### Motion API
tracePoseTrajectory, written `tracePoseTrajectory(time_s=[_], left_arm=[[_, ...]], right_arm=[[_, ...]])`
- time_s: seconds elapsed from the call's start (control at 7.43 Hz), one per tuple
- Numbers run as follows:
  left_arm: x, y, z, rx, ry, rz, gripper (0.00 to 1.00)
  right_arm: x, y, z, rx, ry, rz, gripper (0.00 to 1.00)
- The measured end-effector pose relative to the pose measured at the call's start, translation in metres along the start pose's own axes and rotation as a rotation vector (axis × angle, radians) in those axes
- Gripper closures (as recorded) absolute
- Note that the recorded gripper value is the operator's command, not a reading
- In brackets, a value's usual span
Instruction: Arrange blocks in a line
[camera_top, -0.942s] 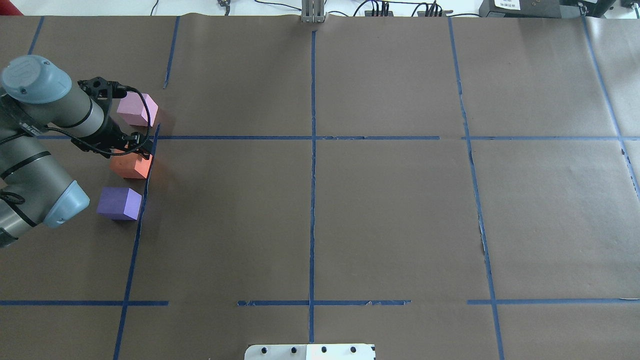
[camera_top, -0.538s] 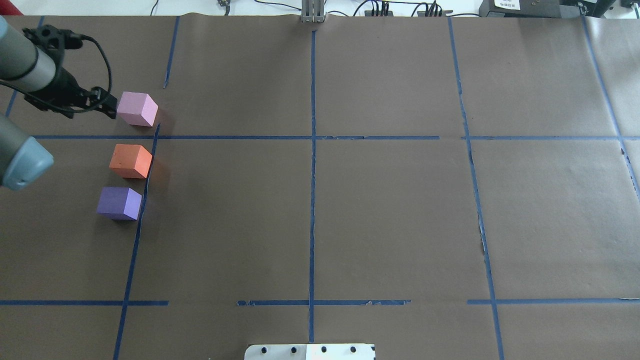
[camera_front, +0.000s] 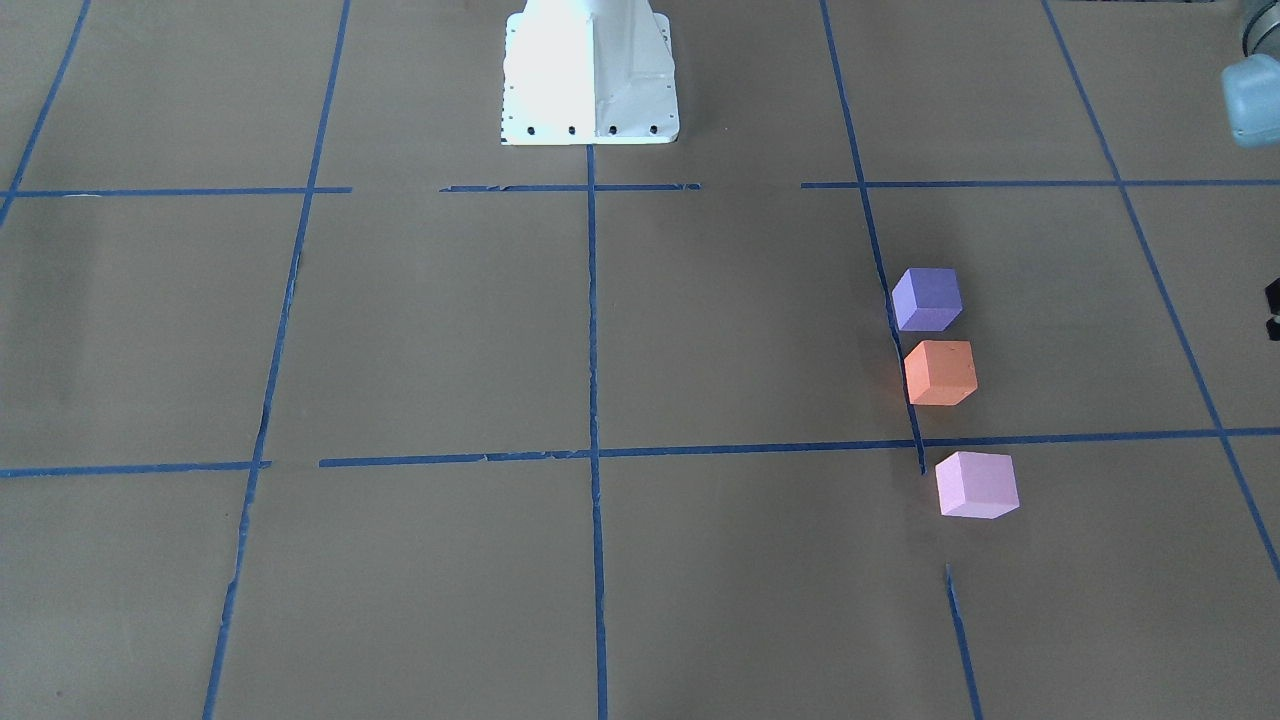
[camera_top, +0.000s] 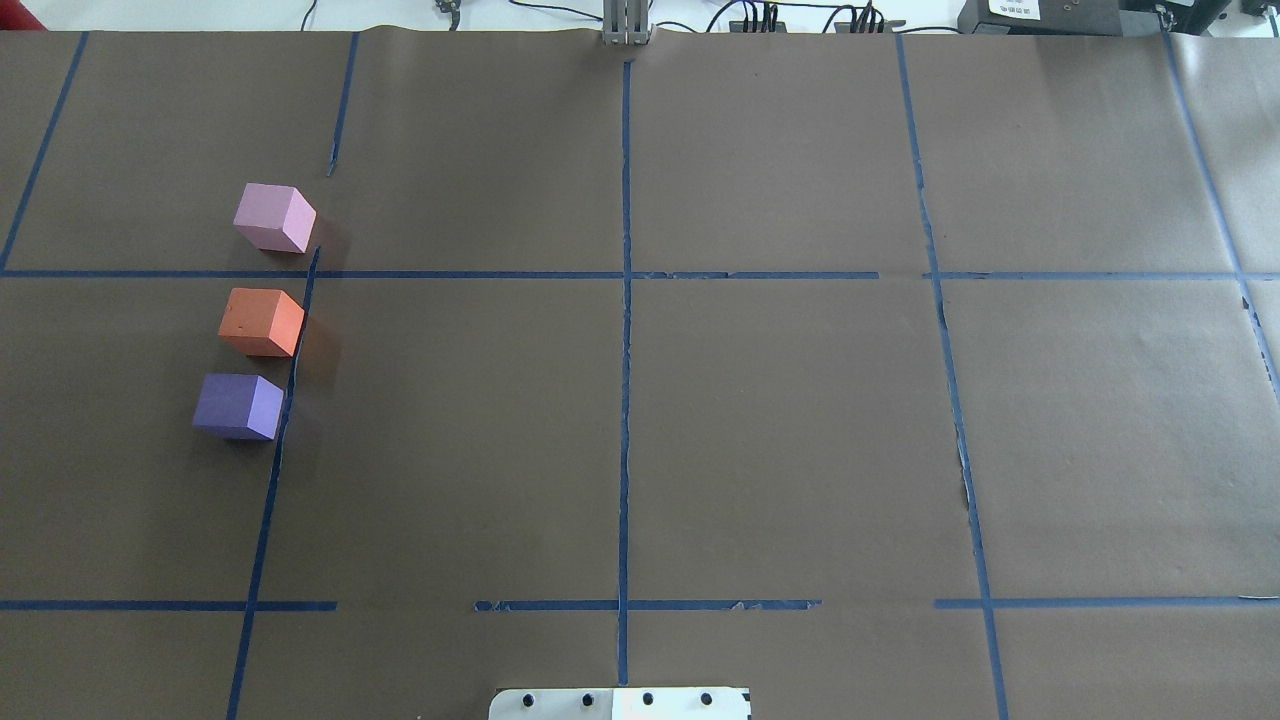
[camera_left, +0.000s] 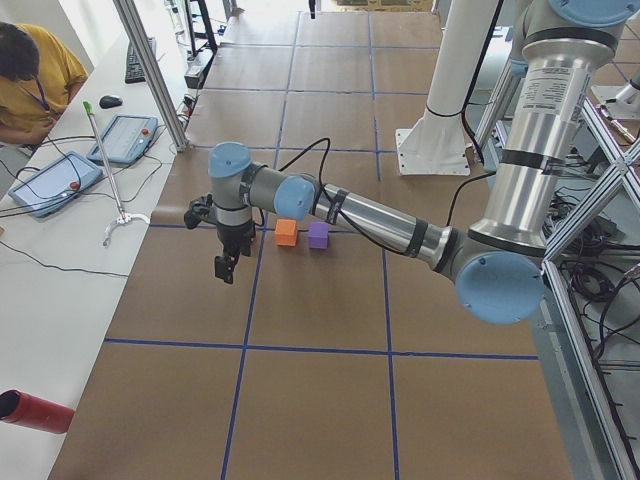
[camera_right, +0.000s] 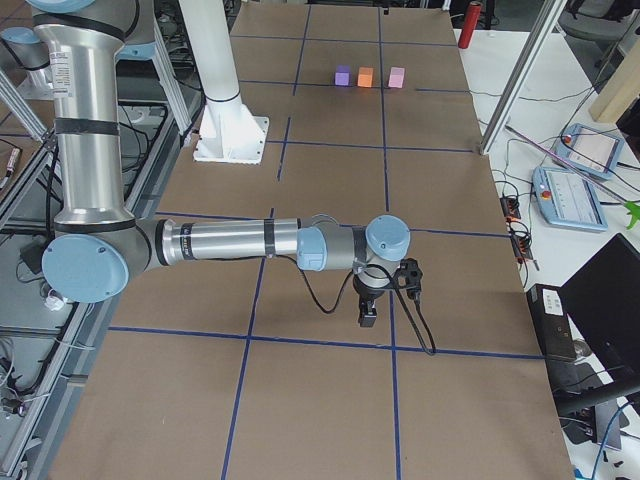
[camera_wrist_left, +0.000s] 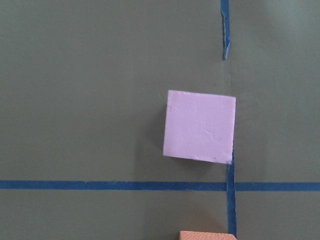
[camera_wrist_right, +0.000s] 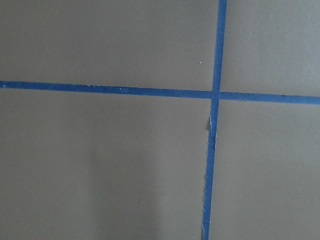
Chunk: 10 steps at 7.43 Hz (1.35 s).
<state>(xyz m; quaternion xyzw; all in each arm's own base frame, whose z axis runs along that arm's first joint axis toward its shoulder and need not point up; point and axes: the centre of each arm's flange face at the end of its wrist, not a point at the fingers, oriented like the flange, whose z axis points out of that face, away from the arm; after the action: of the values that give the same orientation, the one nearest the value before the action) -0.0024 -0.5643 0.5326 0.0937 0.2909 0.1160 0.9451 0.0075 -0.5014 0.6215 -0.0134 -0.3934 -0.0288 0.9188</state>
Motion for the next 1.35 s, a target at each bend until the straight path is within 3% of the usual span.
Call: tracePoseTrajectory(time_s=[0.27,0.54,1.35], left_arm=[[-0.065,0.063,0.014,-0.028,0.056,-0.019,0.0],[-0.084,0.096,0.022,-0.022,0.124,-0.033,0.0],[-0.09,0.107,0.028,-0.012,0.138,-0.033,0.0]], right_arm=[[0.0,0.0,0.0,0.0,0.0,0.0,0.0],[0.0,0.0,0.0,0.0,0.0,0.0,0.0],[0.0,0.0,0.0,0.0,0.0,0.0,0.0]])
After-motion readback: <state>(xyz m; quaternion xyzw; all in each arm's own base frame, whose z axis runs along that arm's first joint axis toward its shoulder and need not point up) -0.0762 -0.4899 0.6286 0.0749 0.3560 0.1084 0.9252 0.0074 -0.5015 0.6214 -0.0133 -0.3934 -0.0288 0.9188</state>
